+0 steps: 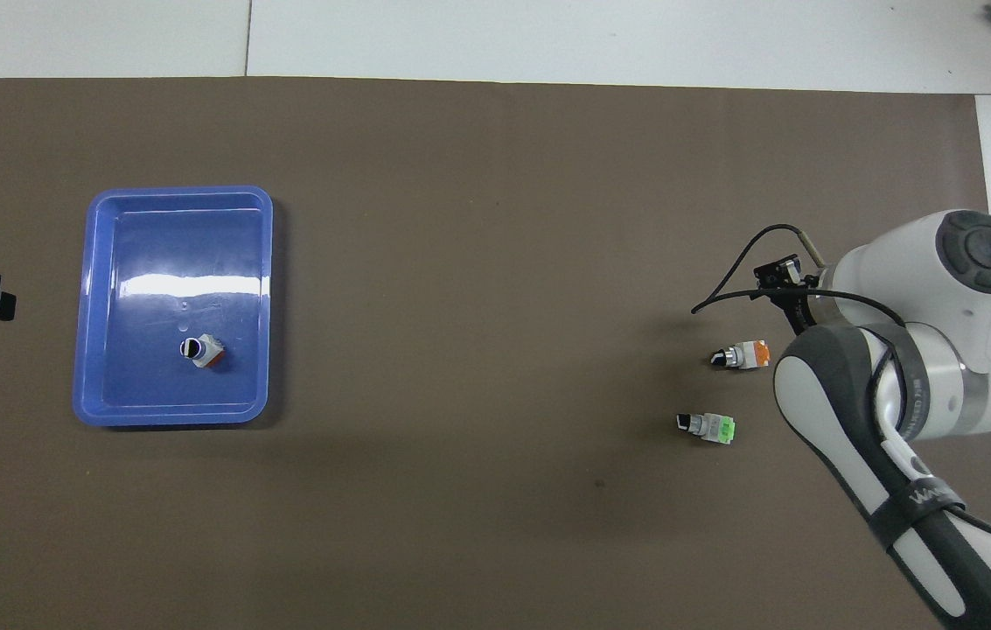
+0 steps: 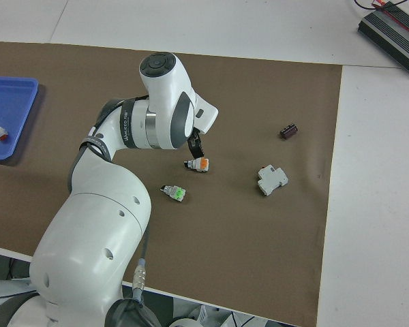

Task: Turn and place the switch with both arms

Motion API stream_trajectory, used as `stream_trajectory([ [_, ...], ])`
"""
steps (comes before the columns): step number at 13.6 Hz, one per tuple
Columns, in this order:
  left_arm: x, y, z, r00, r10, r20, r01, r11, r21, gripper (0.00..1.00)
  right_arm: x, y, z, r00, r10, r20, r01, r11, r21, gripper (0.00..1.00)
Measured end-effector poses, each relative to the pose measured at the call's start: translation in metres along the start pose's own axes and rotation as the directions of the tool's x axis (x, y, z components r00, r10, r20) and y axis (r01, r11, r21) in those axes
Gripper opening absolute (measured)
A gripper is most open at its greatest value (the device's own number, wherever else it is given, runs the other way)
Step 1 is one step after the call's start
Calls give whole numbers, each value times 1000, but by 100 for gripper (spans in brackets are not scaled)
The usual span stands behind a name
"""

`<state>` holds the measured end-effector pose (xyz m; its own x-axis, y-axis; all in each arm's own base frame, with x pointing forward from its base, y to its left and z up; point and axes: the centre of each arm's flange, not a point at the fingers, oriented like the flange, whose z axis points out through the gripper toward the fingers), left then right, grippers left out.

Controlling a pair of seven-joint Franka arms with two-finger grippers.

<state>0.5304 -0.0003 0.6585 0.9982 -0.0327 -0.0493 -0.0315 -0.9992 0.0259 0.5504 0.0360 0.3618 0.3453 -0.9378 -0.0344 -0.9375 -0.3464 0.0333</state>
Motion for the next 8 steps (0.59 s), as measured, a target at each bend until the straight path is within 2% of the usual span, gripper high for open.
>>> stream_trajectory([
  [1,0,0,0,1000,0,0,0,1000,0,100,3,7,16,999,33,26,-33,999,10,100],
  [4,0,0,0,1000,0,0,0,1000,0,100,5,25,48,996,78,49,-79,997,20,100],
  [8,0,0,0,1000,0,0,0,1000,0,100,4,31,60,990,111,82,-113,994,13,100],
])
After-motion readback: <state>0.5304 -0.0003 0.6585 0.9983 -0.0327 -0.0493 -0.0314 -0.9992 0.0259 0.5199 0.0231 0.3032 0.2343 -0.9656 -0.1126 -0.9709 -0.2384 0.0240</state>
